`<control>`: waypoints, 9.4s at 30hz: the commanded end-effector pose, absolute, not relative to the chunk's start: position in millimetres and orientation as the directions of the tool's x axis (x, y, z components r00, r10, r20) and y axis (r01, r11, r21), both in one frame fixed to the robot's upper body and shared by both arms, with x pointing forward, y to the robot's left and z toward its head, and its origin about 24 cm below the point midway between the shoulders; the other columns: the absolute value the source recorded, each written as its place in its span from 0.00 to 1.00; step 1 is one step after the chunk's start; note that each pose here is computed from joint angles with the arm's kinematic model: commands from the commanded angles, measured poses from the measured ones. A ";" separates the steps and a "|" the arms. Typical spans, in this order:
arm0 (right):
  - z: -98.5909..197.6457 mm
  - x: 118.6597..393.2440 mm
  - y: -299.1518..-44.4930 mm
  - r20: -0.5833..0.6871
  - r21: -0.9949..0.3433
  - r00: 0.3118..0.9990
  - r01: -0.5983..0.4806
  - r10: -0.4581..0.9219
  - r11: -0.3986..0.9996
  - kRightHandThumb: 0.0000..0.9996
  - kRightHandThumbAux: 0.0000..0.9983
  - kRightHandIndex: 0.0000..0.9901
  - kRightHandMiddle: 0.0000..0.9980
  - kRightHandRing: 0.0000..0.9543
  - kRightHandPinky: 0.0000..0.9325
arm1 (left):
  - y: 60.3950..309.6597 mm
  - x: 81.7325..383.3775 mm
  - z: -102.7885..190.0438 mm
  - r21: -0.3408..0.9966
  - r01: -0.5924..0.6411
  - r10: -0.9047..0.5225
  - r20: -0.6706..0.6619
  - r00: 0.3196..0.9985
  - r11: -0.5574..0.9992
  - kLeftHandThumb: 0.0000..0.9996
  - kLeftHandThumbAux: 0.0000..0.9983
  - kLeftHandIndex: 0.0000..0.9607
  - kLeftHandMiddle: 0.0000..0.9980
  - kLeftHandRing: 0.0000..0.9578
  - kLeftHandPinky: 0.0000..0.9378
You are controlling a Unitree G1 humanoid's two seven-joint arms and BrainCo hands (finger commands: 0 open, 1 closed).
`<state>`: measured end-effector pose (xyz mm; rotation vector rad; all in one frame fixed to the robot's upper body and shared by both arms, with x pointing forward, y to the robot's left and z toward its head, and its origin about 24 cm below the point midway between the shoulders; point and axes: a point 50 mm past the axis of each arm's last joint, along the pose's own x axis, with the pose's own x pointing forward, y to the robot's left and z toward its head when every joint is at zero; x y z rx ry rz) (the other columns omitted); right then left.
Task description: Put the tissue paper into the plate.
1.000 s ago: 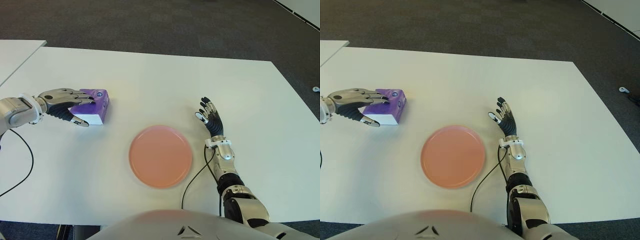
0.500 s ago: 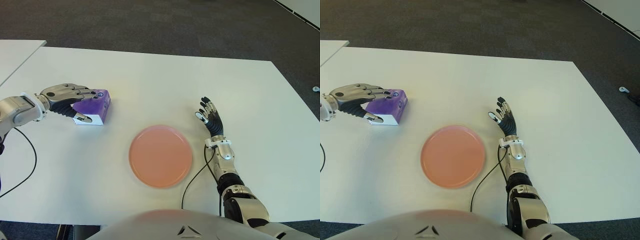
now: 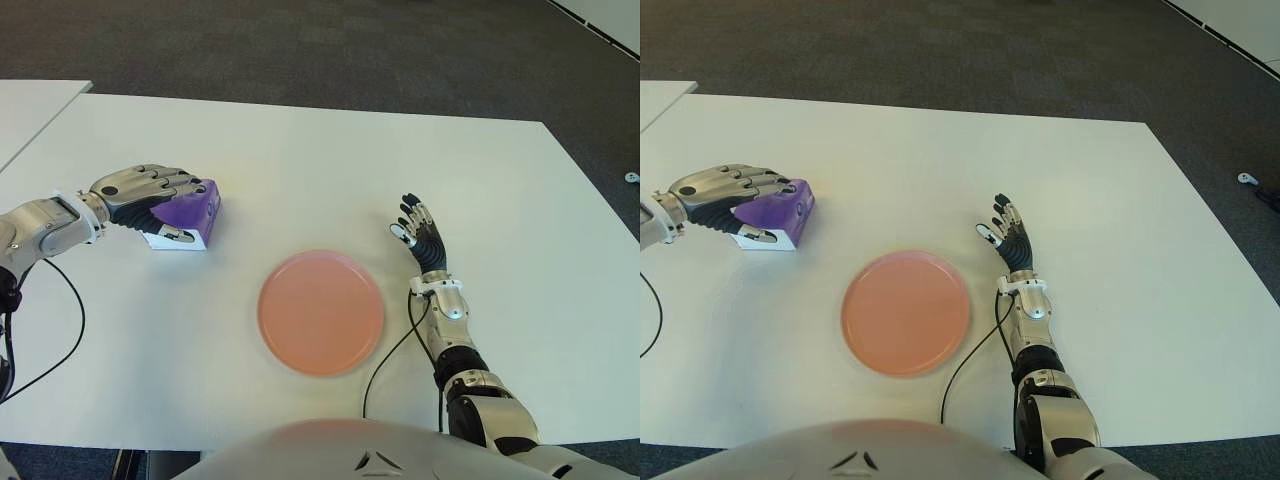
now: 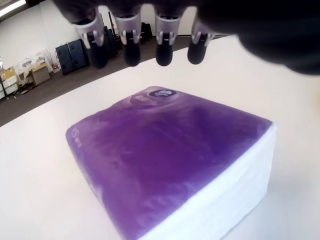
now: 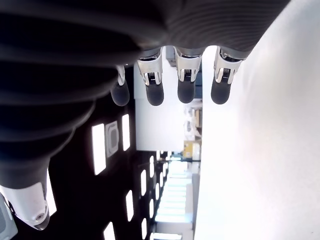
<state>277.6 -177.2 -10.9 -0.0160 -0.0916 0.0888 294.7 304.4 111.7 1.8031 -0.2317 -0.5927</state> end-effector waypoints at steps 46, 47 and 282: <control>-73.4 217.1 -177.7 -0.217 0.073 0.973 -0.063 0.077 0.995 0.00 0.59 0.00 0.00 0.00 0.00 | 309.2 302.0 96.4 0.874 0.012 -0.436 -0.254 0.863 -0.486 0.22 0.07 0.00 0.00 0.00 0.00; -73.3 217.3 -177.2 -0.216 0.071 0.973 -0.066 0.080 0.995 0.00 0.59 0.00 0.00 0.00 0.00 | 309.8 302.0 96.5 0.872 0.013 -0.435 -0.257 0.863 -0.489 0.22 0.07 0.00 0.00 0.00 0.00; -59.8 187.3 -210.8 -0.202 0.068 0.964 -0.159 0.170 0.985 0.00 0.62 0.00 0.00 0.00 0.00 | 339.6 249.2 -6.7 0.856 0.054 -0.132 -0.141 0.981 -0.515 0.36 0.25 0.00 0.00 0.00 0.00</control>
